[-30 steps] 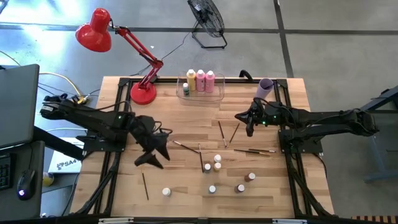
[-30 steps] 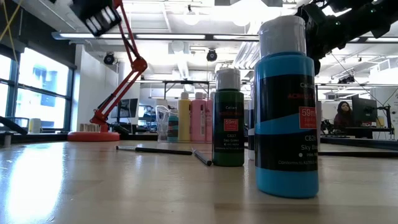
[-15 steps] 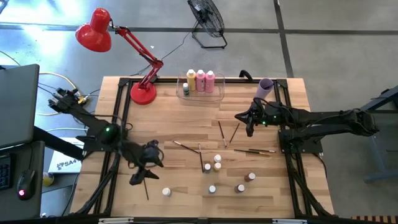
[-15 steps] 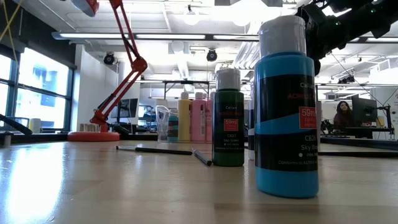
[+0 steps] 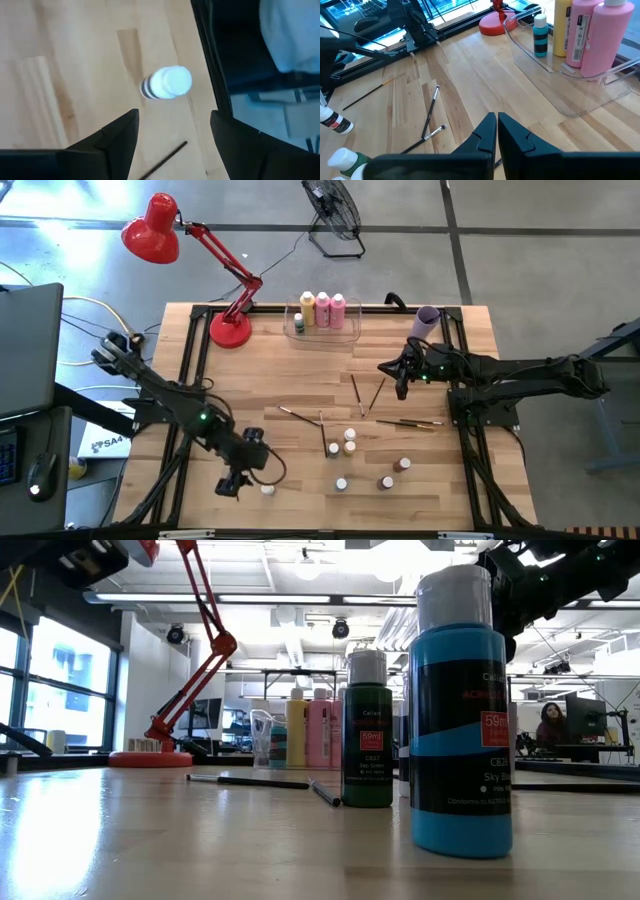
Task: Pick & Place Paint Supplies
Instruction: Put the small white paint bottle into the transparent bin
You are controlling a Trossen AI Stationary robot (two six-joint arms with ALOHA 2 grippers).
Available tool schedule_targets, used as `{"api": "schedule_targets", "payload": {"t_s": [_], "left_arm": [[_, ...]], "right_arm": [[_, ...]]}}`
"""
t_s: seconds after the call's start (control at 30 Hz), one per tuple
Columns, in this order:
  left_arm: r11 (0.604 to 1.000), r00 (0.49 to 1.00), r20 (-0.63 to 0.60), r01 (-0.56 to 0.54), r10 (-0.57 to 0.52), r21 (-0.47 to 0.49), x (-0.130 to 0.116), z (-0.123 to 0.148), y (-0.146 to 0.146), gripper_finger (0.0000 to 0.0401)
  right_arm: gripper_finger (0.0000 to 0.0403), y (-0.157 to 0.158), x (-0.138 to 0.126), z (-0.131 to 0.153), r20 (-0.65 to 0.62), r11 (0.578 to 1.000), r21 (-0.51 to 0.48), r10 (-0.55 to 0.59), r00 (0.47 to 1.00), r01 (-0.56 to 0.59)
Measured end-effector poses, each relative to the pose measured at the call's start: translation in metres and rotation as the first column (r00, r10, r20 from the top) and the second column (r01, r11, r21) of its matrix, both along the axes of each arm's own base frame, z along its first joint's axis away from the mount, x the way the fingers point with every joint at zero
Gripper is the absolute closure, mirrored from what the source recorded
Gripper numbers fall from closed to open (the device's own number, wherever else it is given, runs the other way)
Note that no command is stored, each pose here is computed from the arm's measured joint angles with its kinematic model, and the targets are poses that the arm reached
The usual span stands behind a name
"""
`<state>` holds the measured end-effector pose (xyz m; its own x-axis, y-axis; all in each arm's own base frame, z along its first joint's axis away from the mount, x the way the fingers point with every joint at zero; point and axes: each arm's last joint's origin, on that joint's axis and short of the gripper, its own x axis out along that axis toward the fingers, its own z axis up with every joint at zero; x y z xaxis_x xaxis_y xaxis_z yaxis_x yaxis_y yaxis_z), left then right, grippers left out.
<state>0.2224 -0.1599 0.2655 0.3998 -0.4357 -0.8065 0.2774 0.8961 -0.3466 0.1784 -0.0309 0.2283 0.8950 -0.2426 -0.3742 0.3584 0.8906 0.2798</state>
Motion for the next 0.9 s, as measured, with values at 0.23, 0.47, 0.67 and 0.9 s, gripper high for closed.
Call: {"api": "schedule_targets", "payload": {"t_s": [0.23, 0.47, 0.67, 0.9], "left_arm": [[0.997, 0.997, 0.023, 0.080, -0.080, 0.015, 0.010, -0.011, -0.008, 0.0157], [0.994, 0.994, 0.035, 0.100, -0.102, 0.037, 0.012, -0.014, -0.009, 0.0157], [0.989, 0.988, 0.060, 0.137, -0.141, 0.054, 0.013, -0.014, -0.009, 0.0157], [0.983, 0.976, 0.124, 0.172, -0.179, 0.064, 0.020, -0.016, -0.015, 0.0157]], "right_arm": [[0.0395, 0.000, 0.000, -0.001, -0.013, 1.000, 0.002, 0.000, 1.000, 0.000], [0.0395, 0.000, -0.002, -0.004, -0.040, 1.000, 0.006, 0.000, 0.999, 0.000], [0.0395, 0.000, -0.001, -0.004, -0.039, 1.000, 0.006, 0.000, 0.999, 0.000], [0.0395, 0.000, -0.001, -0.003, -0.038, 1.000, 0.006, 0.001, 0.999, -0.001]]}}
